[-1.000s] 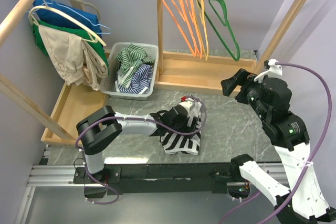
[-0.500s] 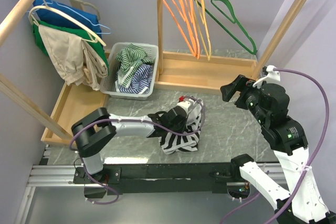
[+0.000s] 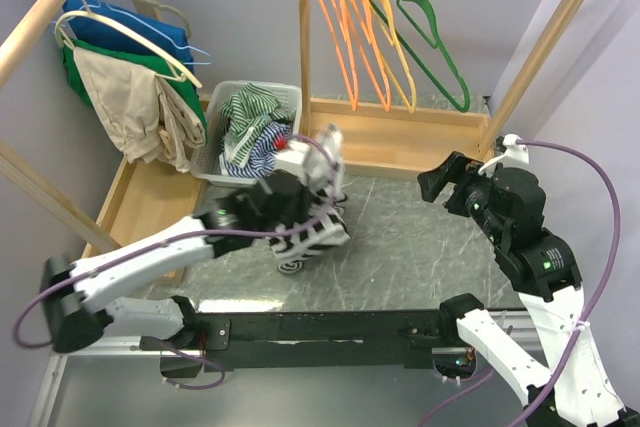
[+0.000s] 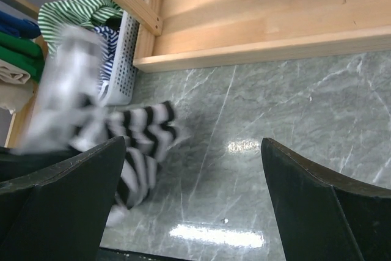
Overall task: Remove the tank top from the hanger
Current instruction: Pick up the tank top from the center of the board, then place the tank top in the bin.
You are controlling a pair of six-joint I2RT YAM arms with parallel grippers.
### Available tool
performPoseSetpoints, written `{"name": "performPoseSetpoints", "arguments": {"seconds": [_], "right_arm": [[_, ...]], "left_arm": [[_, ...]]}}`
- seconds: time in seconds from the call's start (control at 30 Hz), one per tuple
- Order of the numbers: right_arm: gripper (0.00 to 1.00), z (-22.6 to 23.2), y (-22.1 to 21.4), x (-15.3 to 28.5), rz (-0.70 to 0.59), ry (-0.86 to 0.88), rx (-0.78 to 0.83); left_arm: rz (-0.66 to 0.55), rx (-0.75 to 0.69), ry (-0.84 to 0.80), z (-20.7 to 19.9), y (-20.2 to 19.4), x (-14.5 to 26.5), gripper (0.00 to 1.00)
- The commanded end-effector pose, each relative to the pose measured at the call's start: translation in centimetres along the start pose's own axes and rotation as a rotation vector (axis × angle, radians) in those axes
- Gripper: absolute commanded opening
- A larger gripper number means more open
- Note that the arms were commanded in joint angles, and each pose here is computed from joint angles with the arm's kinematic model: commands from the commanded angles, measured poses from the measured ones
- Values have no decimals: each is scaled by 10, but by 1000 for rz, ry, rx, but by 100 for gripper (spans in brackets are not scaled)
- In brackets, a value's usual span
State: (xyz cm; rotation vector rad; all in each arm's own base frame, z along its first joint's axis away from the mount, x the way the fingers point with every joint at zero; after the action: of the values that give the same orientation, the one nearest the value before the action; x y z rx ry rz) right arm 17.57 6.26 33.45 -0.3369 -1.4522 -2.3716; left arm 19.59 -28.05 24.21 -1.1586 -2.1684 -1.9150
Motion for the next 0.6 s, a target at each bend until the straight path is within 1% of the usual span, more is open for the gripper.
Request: {"name": "performPoseSetpoints", "arguments": {"seconds": [0.0,0.13,0.2,0.23,0.3,0.37,0.4,0.43,0.47,0.5,0.53,0.57], "right_arm": [[100,3,2,-2,-21,29,-14],[100,6,0,-4,-11,48,-16],[100,7,-1,-5,-4,52,-16],[100,7,1,-5,-8,54,-16],[100,8,0,-5,-4,56,-15],[100,9,2,-5,-6,58,-16],[100,10,2,-5,-10,63,-16],[100,10,3,-5,-11,64,-16],[100,10,3,-5,-11,64,-16],[100,11,3,-5,-7,67,-14],[100,11,3,-5,-7,71,-15],[100,12,3,-5,-4,76,-14]], "left_arm": [[-150,70,129,41,54,47,1],[-236,103,231,80,100,70,1],[-242,77,257,91,111,68,1],[-269,90,286,102,124,71,1],[-258,75,282,110,135,62,1],[-296,71,276,118,157,60,1],[-280,60,265,119,161,49,1],[-309,59,275,122,177,50,1],[-309,42,293,127,183,47,1],[-277,33,301,131,184,30,1],[-311,36,307,136,202,32,1],[-314,21,300,139,208,27,1]]}}
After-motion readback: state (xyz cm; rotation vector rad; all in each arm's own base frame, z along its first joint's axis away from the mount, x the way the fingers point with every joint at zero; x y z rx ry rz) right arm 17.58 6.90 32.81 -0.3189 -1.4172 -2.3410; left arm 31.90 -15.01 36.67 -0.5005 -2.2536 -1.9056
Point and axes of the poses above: each gripper's point midway between its finger pads, its own x axis back along the fingers, its own z axis along the line the jaws close on, y = z × x, the point moved 5 cm from there along x, back along the fingers, and after that the axes turned 1 degree about -x, right-handed, at the moved point
